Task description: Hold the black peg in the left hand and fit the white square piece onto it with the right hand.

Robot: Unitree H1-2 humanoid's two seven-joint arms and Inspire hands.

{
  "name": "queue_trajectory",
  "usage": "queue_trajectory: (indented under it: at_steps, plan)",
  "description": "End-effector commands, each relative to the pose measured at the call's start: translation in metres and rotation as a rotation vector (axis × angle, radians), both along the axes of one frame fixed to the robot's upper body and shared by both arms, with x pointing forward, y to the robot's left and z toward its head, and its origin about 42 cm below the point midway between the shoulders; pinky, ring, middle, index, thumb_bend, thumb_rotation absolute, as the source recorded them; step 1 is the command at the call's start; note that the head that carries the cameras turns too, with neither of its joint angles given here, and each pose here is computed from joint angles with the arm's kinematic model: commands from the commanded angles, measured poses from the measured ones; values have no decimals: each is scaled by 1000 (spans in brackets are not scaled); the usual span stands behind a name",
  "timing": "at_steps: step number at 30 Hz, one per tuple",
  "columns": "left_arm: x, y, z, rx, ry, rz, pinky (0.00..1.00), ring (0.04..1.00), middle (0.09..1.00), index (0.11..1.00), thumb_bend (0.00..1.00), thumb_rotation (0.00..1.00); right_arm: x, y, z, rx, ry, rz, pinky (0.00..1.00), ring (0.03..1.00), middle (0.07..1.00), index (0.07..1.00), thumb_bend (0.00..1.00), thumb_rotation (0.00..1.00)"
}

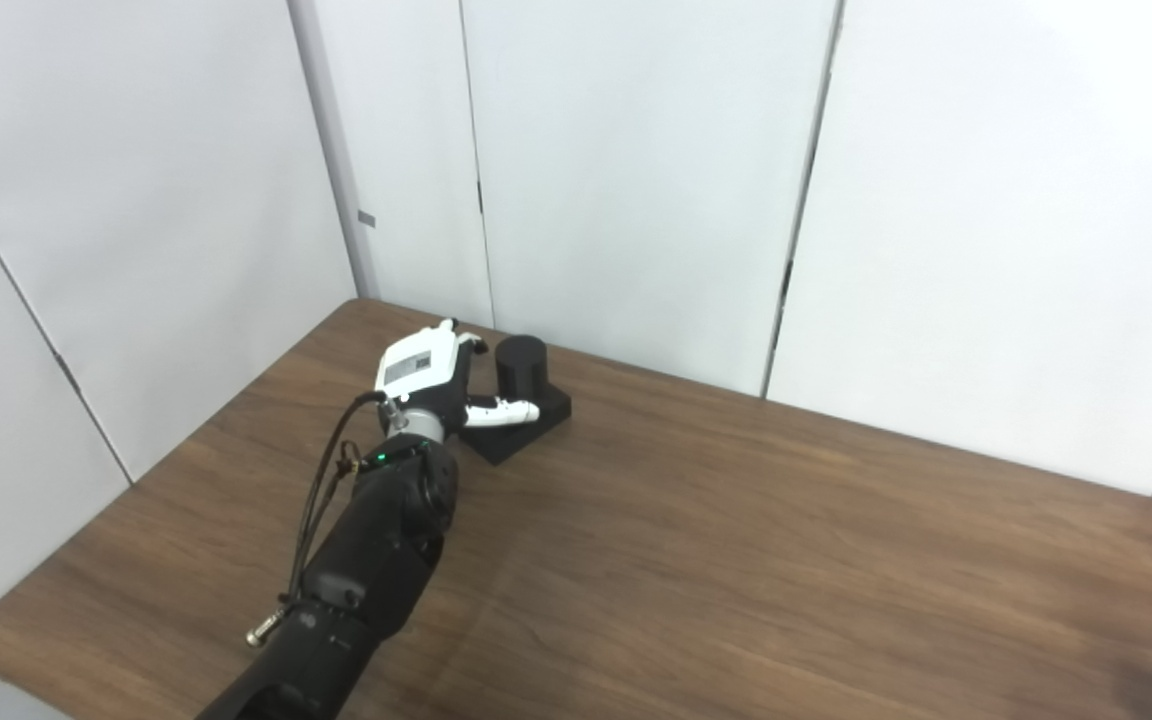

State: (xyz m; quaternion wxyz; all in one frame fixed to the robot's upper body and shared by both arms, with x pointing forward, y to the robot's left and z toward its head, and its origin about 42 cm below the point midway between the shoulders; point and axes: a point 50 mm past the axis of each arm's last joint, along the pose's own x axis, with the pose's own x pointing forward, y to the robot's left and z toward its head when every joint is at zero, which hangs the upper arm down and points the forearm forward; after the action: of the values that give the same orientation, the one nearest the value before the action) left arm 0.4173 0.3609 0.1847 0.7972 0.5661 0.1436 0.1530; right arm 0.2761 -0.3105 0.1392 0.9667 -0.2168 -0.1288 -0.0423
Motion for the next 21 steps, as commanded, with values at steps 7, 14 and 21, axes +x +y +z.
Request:
queue_trajectory:
  at_steps: [7, 14, 21]
  plan:
    - [23, -3, 31, 45, -12, -14, 1000, 1000, 1000, 834, 1000, 611, 3, 0, 20, -10, -67, 3, 470, 631, 706, 678, 620, 73]
    - [29, -4, 31, 63, 21, -18, 1000, 1000, 1000, 836, 1000, 576, 2, 1, 22, -20, -81, 2, 479, 631, 708, 682, 622, 48]
    - [27, 1, 22, 71, 46, -11, 1000, 1000, 1000, 823, 1000, 551, 3, -3, 21, -21, -86, 3, 473, 627, 708, 682, 619, 65]
